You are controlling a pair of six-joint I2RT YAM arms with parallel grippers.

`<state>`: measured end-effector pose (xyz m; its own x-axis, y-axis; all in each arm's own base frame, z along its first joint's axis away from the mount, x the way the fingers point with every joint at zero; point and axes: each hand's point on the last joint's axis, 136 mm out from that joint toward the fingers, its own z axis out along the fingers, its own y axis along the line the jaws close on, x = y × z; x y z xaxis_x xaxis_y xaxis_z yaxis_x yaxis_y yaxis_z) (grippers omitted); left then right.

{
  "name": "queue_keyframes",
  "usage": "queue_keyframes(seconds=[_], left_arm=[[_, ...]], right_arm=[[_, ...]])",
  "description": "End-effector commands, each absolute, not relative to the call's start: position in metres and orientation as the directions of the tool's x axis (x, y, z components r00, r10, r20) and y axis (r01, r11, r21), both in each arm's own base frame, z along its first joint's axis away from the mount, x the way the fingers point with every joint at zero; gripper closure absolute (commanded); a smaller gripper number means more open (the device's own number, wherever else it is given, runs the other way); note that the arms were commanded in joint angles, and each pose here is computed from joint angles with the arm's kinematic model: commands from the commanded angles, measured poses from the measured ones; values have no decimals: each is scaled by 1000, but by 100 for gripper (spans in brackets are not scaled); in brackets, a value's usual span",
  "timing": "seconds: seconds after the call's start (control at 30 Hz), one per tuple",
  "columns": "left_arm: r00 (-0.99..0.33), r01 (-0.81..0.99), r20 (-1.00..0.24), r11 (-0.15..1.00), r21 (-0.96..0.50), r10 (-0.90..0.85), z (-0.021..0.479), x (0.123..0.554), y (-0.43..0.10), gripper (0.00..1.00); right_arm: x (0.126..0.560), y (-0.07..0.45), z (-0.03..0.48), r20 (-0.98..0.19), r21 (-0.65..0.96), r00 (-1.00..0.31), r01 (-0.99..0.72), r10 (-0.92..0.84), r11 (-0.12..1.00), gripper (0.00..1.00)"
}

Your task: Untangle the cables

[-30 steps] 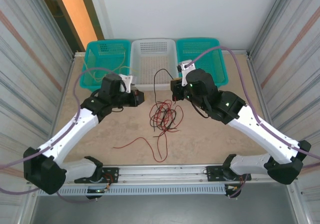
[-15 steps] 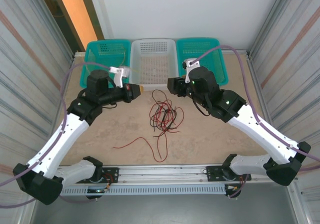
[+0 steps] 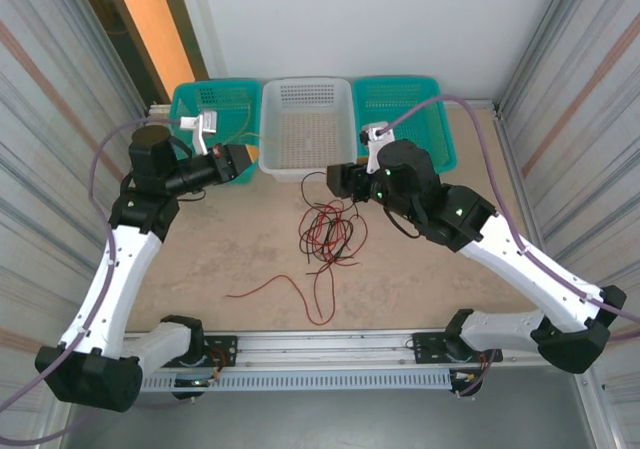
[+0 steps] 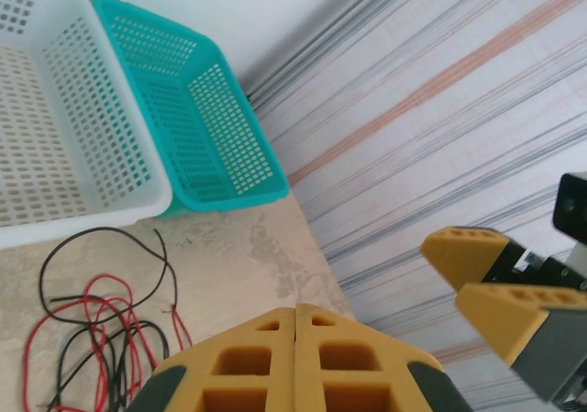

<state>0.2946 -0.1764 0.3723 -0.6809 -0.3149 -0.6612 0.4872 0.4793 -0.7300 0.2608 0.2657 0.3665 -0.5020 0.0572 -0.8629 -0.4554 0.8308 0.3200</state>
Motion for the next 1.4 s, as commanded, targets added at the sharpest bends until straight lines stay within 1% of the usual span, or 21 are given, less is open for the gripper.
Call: queue_keyframes(seconds=[0.0, 0.07, 0.13, 0.23, 0.33, 0.37, 0.4, 0.47, 0.5, 0.57, 0.6, 0.67, 0.73, 0.8, 0.9, 1.0, 1.07, 1.23, 1.27, 1.3, 1.37], left_arm=[[-666, 542, -679, 424, -725, -310, 395, 290, -181, 100], [-675, 532, -671, 427, -731, -309, 391, 292, -181, 100], [-690, 519, -657, 424, -742, -303, 385, 293, -182, 100], [-721, 493, -630, 425, -759, -289, 365, 290, -183, 100], [-746, 447, -599, 449, -773, -289, 337, 285, -180, 100], [-758, 427, -585, 460, -779, -287, 326, 282, -178, 100], [-770, 404, -570, 473, -783, -285, 315, 279, -177, 100], [-792, 363, -540, 492, -792, -286, 295, 274, -174, 100], [-804, 341, -523, 500, -796, -284, 285, 270, -173, 96], [-821, 301, -499, 531, -792, -279, 266, 263, -170, 93], [-829, 283, -488, 547, -788, -274, 256, 259, -169, 92], [-843, 257, -470, 570, -780, -262, 241, 251, -168, 90], [-858, 234, -447, 584, -777, -252, 226, 243, -169, 83], [-874, 211, -425, 604, -768, -234, 209, 236, -174, 69], [-898, 199, -401, 647, -736, -180, 187, 225, -182, 53], [-913, 194, -389, 712, -675, -120, 168, 214, -183, 46], [-920, 189, -380, 738, -647, -97, 161, 210, -182, 45], [-925, 183, -370, 751, -635, -86, 157, 205, -181, 43], [-925, 182, -370, 753, -633, -87, 157, 205, -180, 43], [-925, 184, -371, 751, -634, -86, 157, 205, -181, 42], [-923, 184, -374, 756, -628, -86, 157, 207, -180, 42]], right_arm=[[258, 270, 378, -880, 299, -474, -481, 43, 824, 32], [267, 269, 365, -865, 294, -500, -438, 42, 849, 31], [279, 267, 342, -831, 303, -554, -375, 50, 876, 31], [295, 272, 302, -744, 370, -662, -295, 90, 881, 32], [306, 294, 257, -658, 441, -742, -240, 129, 865, 33], [310, 303, 240, -628, 455, -767, -228, 129, 861, 35], [313, 313, 227, -613, 452, -782, -232, 111, 862, 37], [322, 321, 197, -611, 366, -790, -220, 55, 904, 38], [329, 321, 182, -603, 321, -797, -208, 30, 924, 39], [340, 313, 164, -605, 214, -796, -189, -23, 958, 41], [346, 305, 159, -617, 147, -785, -176, -49, 973, 41], [356, 289, 153, -620, 75, -780, -165, -84, 984, 40], [365, 273, 145, -601, 57, -795, -150, -86, 987, 40], [372, 256, 137, -571, 42, -816, -137, -89, 990, 42], [373, 251, 126, -543, 31, -829, -177, -132, 984, 42], [374, 257, 110, -506, 34, -843, -229, -181, 973, 44], [378, 257, 102, -499, 5, -842, -237, -203, 971, 45], [397, 254, 90, -503, -25, -839, -227, -208, 974, 58], [402, 254, 90, -507, -30, -836, -225, -209, 974, 62], [404, 253, 90, -508, -32, -835, -224, -209, 974, 70], [405, 255, 94, -509, -26, -834, -231, -212, 973, 93]])
